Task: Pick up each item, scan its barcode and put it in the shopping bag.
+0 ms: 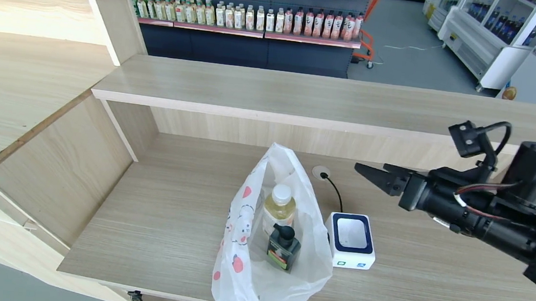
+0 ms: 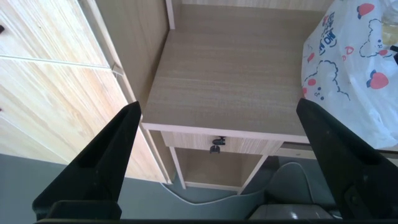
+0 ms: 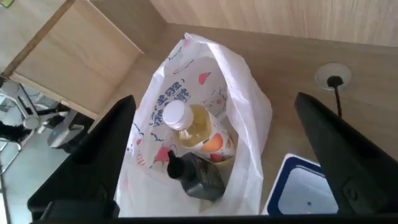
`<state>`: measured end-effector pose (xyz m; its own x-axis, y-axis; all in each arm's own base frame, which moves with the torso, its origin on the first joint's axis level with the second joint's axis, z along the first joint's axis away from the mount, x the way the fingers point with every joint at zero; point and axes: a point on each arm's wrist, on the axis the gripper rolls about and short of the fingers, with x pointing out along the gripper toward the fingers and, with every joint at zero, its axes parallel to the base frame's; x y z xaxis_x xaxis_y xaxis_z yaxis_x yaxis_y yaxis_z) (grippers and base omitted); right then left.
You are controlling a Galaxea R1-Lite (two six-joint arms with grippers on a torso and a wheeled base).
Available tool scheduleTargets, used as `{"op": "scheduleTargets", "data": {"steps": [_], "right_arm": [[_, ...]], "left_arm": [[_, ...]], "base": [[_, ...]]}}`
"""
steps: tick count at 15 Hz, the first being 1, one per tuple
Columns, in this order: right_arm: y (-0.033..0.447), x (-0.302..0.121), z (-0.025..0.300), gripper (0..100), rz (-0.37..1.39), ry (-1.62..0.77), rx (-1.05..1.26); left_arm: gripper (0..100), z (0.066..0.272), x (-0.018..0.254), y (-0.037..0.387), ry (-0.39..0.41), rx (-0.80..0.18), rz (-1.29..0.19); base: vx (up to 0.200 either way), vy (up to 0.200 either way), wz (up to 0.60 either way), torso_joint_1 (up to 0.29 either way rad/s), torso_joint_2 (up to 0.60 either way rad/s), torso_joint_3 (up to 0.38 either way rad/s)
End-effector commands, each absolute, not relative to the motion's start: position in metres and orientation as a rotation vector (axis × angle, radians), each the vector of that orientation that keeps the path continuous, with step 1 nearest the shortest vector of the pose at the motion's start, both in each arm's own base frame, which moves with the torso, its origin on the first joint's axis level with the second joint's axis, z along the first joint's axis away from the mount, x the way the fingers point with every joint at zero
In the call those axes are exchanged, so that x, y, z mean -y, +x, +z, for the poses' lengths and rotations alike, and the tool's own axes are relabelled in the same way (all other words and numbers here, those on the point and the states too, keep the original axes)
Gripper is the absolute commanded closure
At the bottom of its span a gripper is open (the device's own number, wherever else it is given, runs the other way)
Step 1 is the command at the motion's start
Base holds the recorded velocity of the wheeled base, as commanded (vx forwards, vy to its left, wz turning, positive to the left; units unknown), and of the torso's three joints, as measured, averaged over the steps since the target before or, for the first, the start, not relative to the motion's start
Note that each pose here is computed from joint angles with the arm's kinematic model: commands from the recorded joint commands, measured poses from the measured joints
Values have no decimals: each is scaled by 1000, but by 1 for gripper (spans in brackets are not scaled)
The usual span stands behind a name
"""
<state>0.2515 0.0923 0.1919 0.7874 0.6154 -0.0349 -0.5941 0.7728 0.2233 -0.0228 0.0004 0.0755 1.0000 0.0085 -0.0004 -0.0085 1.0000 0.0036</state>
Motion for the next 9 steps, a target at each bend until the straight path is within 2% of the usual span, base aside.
{"op": "scheduleTargets", "data": {"steps": [1, 2, 5, 7, 9], "right_arm": [[129, -34, 186, 0, 379, 119, -43], [70, -11, 142, 0, 214, 69, -64], [10, -1, 107, 0, 26, 54, -62], [-12, -2, 85, 0, -12, 60, -58], [-19, -1, 83, 0, 20, 18, 20]], "left_arm": [[0, 75, 0, -23, 3, 0, 9], [0, 75, 0, -23, 3, 0, 9], [0, 75, 0, -23, 5, 0, 9], [0, 75, 0, -23, 5, 0, 9], [0, 75, 0, -23, 5, 0, 9]], "base": [[0, 0, 0, 0, 0, 0], [0, 0, 0, 0, 0, 0], [0, 0, 0, 0, 0, 0], [0, 0, 0, 0, 0, 0], [0, 0, 0, 0, 0, 0]]}}
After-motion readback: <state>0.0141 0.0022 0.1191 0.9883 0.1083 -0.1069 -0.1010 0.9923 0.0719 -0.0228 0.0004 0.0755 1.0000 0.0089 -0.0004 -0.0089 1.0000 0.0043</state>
